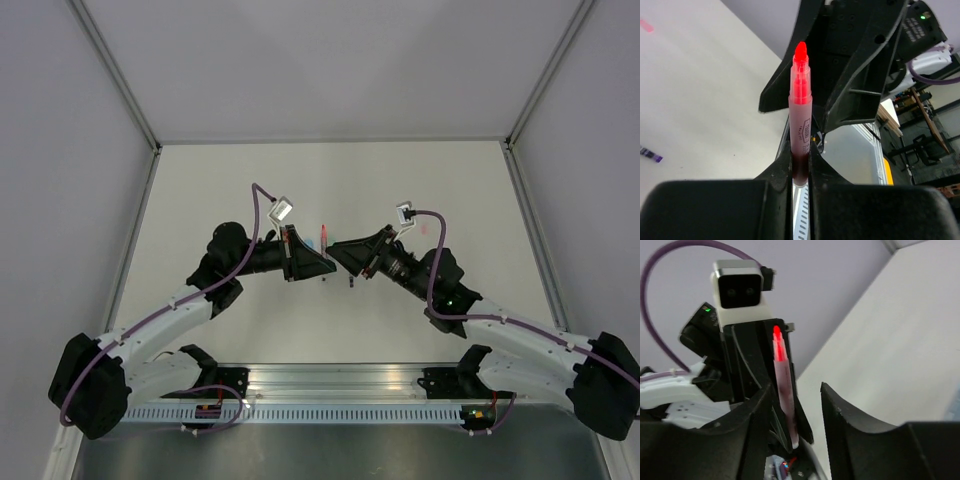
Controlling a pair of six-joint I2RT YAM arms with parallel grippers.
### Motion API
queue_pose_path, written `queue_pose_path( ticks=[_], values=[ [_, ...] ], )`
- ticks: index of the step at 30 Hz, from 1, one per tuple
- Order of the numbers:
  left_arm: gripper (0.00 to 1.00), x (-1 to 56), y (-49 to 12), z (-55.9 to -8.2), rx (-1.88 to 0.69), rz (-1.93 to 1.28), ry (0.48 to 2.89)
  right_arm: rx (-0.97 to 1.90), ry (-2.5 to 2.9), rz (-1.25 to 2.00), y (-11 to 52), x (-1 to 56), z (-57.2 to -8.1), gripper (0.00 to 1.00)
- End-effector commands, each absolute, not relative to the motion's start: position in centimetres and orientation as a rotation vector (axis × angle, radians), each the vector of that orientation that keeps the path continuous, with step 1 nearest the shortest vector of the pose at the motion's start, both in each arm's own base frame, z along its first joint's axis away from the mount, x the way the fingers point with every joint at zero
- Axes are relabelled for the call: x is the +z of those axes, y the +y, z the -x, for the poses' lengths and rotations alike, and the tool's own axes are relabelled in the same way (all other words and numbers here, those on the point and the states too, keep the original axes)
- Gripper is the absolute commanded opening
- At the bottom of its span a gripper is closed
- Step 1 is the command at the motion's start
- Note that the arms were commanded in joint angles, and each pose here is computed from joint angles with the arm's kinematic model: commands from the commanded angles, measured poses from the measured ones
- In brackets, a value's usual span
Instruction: Insert the pens into the pen caps
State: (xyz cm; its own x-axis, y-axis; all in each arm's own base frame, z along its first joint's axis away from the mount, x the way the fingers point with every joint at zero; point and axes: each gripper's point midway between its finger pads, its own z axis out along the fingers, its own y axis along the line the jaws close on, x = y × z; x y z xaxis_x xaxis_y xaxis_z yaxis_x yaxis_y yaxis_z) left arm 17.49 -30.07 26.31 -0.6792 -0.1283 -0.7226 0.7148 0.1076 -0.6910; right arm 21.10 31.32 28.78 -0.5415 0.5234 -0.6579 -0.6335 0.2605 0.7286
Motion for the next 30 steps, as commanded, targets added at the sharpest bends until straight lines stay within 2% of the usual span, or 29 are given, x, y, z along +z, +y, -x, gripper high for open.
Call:
queue_pose_path(
  ticks=[1,8,15,22,30],
  values=[
    [0.02,26.3,-29.6,-18.9,-1.498,-0.585,1.725,1.172,1.691,0.117,28.0,25.7,-22.0,0.52],
    [0.02,23.2,-28.5,-20.3,-1.35,-0.555,1.831,0.594,1.841,0.015,19.9,22.8,-25.2,0.55],
    [0.02,20.4,-28.2,-20.7,-1.302,-0.549,1.853,0.163,1.992,-0.189,11.2,21.3,-33.4,0.56],
    [0.02,19.2,-28.6,-20.2,-1.336,-0.583,1.871,-0.038,2.343,-0.202,7.3,15.2,-40.5,0.56],
    [0.02,19.4,-28.7,-19.5,-1.389,-0.582,1.859,-0.095,2.565,-0.181,4.2,8.4,-42.9,0.55]
  ],
)
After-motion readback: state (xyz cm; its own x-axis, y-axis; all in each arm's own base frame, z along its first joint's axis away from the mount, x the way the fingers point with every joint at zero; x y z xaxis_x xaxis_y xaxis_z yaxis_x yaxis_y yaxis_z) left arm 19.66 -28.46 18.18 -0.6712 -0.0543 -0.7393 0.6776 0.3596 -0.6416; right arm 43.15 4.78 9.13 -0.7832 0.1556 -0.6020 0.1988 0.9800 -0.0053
